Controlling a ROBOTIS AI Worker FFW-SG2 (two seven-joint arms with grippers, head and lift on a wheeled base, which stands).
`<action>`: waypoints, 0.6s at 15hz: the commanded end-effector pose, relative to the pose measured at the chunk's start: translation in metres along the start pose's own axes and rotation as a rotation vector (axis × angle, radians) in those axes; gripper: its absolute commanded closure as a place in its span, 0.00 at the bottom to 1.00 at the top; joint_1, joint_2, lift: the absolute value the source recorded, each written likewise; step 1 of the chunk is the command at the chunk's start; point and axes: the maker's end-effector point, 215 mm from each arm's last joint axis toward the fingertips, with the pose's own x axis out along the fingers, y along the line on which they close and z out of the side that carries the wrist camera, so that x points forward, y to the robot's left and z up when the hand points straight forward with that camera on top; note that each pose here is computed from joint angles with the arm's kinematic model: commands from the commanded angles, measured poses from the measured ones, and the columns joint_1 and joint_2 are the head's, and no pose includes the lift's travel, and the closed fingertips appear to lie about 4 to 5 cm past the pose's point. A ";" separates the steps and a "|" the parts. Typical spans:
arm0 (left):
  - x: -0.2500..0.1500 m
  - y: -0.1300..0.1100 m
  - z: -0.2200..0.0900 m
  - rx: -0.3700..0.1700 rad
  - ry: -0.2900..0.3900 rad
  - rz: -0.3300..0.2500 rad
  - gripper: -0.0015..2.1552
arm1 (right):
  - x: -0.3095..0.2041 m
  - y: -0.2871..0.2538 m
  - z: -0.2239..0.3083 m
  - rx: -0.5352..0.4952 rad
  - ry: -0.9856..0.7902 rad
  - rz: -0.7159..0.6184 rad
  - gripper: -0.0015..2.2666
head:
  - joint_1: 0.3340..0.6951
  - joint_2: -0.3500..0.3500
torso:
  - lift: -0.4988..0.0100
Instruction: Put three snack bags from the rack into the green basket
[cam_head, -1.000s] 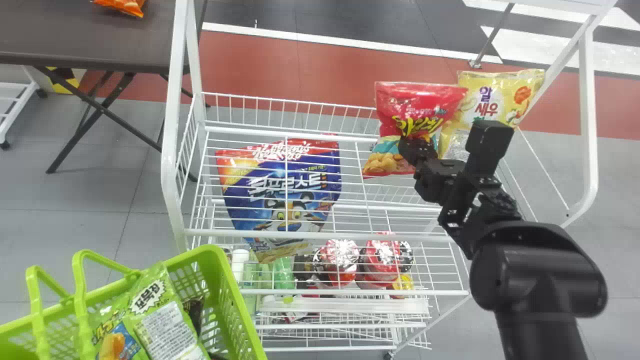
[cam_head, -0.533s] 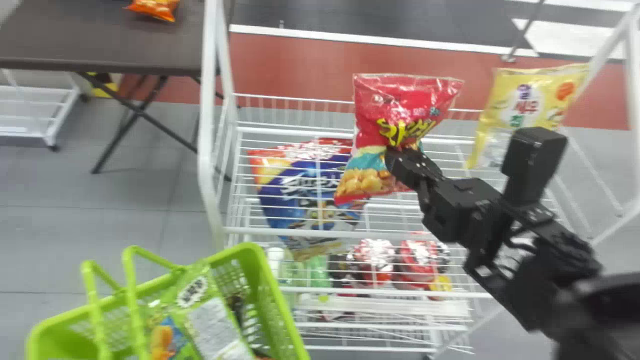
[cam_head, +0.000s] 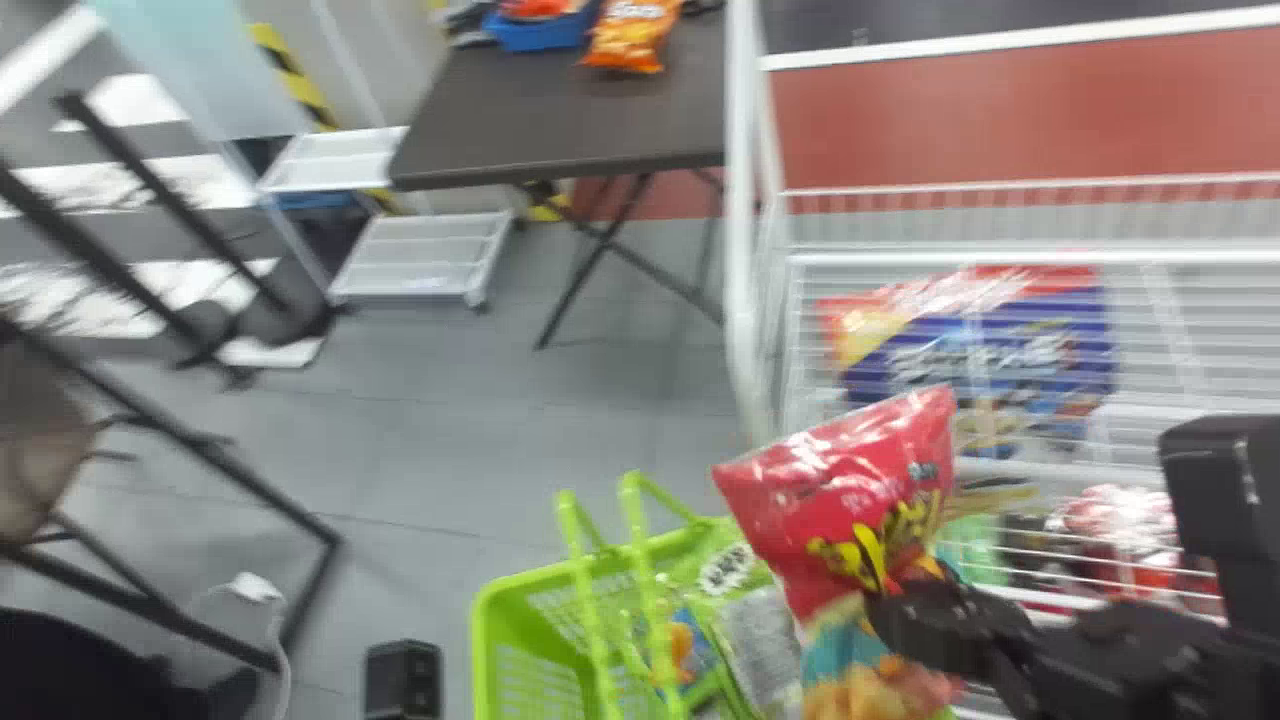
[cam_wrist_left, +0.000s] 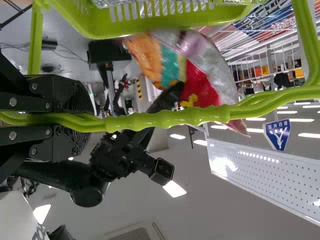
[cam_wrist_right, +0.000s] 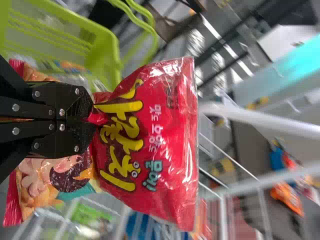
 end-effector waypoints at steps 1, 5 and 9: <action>0.000 -0.002 -0.002 -0.004 -0.003 -0.011 1.00 | 0.013 0.027 -0.013 -0.018 0.065 0.058 0.99 | 1.00 1.00 | 0.98; 0.006 -0.005 -0.004 -0.002 0.009 -0.022 1.00 | 0.036 0.048 -0.029 -0.024 0.129 0.116 0.97 | 1.00 1.00 | 0.98; 0.006 -0.005 -0.004 -0.002 0.008 -0.022 1.00 | 0.055 0.042 -0.061 0.017 0.218 0.141 0.00 | 1.00 1.00 | 0.98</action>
